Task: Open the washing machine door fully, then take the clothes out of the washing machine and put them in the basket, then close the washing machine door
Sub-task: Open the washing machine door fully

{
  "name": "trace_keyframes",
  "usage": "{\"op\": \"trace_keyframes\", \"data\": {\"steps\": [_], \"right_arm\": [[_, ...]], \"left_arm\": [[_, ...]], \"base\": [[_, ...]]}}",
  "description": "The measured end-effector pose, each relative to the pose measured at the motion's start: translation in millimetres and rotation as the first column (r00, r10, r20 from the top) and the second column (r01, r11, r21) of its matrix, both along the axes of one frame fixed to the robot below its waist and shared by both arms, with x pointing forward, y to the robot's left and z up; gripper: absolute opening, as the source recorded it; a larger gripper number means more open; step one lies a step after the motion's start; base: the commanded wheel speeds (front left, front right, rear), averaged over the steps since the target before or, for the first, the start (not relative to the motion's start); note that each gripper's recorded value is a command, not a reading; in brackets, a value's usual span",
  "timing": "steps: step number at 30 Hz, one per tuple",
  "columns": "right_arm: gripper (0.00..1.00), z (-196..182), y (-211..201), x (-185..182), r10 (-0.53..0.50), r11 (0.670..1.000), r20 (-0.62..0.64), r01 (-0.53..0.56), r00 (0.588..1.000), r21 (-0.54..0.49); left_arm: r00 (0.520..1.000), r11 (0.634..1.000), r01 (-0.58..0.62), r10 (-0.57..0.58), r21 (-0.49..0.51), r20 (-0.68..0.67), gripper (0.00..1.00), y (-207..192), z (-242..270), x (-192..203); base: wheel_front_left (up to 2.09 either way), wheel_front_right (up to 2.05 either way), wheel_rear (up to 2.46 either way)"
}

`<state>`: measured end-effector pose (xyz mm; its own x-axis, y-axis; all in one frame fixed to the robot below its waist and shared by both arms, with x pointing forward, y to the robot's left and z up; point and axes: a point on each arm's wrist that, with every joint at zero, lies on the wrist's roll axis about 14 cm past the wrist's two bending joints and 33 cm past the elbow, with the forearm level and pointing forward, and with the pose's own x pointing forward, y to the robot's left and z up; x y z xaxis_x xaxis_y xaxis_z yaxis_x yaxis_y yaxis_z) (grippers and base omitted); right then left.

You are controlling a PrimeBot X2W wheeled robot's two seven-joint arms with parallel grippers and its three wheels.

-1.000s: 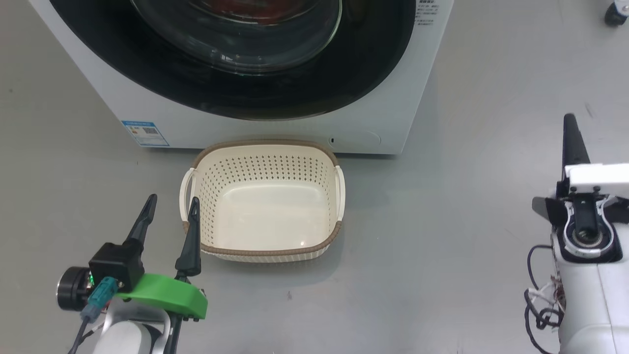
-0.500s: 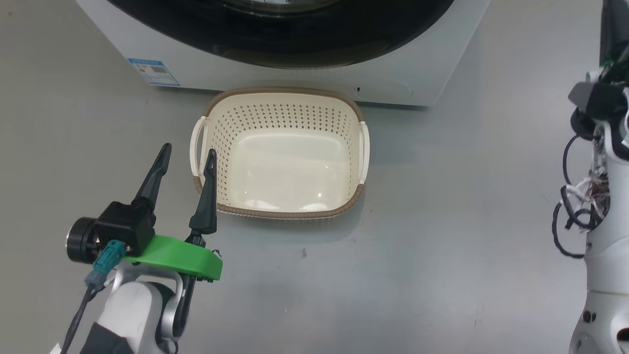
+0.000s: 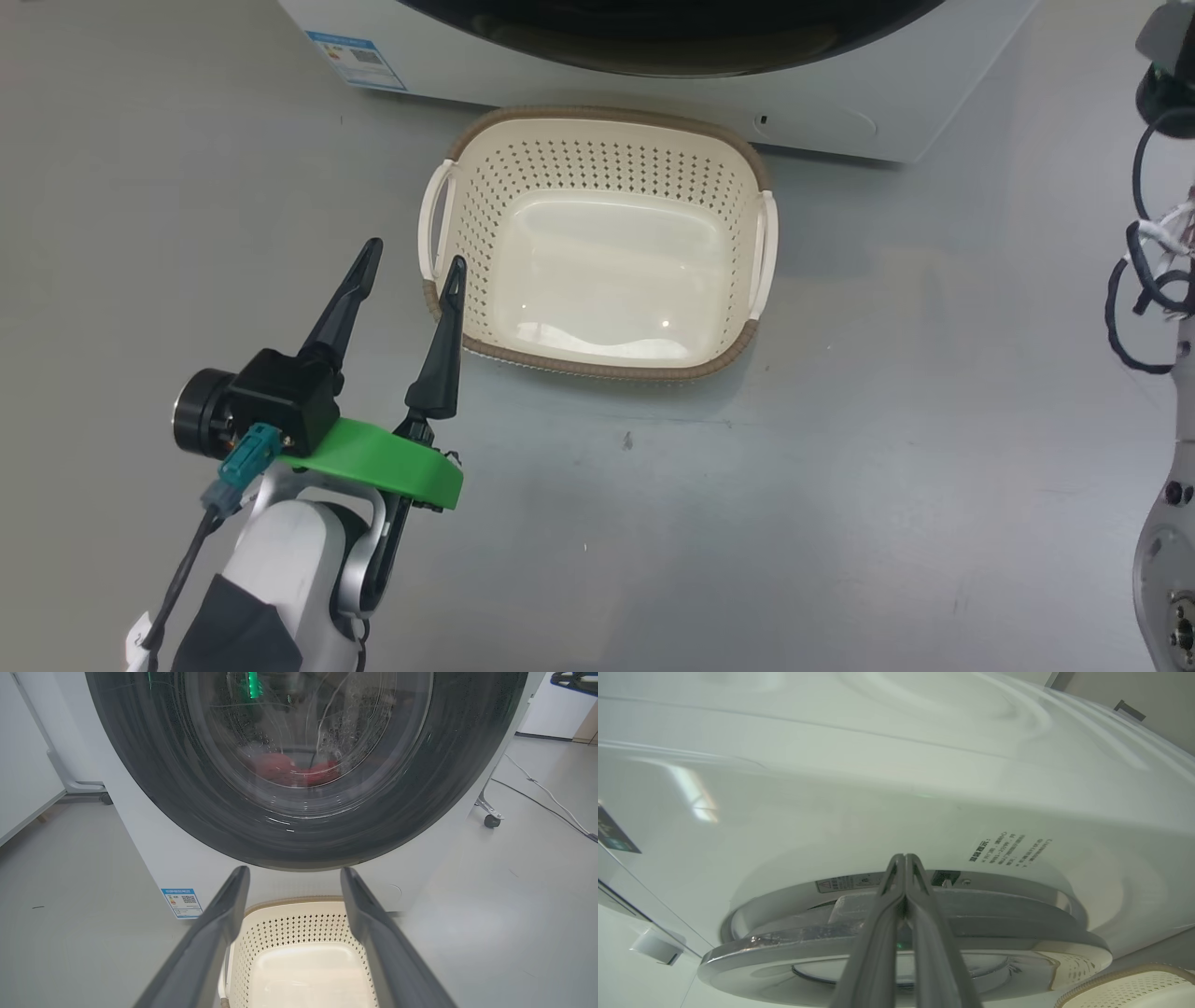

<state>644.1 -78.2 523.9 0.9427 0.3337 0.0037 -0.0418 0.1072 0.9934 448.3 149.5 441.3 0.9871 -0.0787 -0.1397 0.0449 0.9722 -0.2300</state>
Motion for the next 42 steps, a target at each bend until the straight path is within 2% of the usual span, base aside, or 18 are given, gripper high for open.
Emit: {"op": "trace_keyframes", "data": {"steps": [4,13,22,42], "right_arm": [[0.00,2.1,11.8,13.2,0.041,0.998,0.004,-0.041,0.999,-0.045],[0.00,-4.3,48.3,23.6,0.156,0.986,-0.022,-0.157,0.988,-0.051],[0.00,-11.0,55.2,26.7,0.219,0.974,-0.061,-0.222,0.974,-0.044],[0.00,-12.7,60.4,11.6,0.355,0.935,-0.097,-0.353,0.930,0.042]], "left_arm": [[1.000,1.000,-0.003,0.003,0.009,0.003,1.00,4.1,0.0,2.8],[0.999,0.999,-0.038,0.039,0.031,-0.019,1.00,18.1,-9.0,-1.0],[0.999,0.998,-0.052,0.053,0.038,-0.012,1.00,22.6,-8.6,-1.3],[0.999,0.998,-0.045,0.046,0.035,-0.006,1.00,18.8,-9.3,-0.5]], "base": [[0.00,0.00,0.00],[0.00,0.00,0.00],[0.00,0.00,0.00],[0.00,0.00,0.00]]}}
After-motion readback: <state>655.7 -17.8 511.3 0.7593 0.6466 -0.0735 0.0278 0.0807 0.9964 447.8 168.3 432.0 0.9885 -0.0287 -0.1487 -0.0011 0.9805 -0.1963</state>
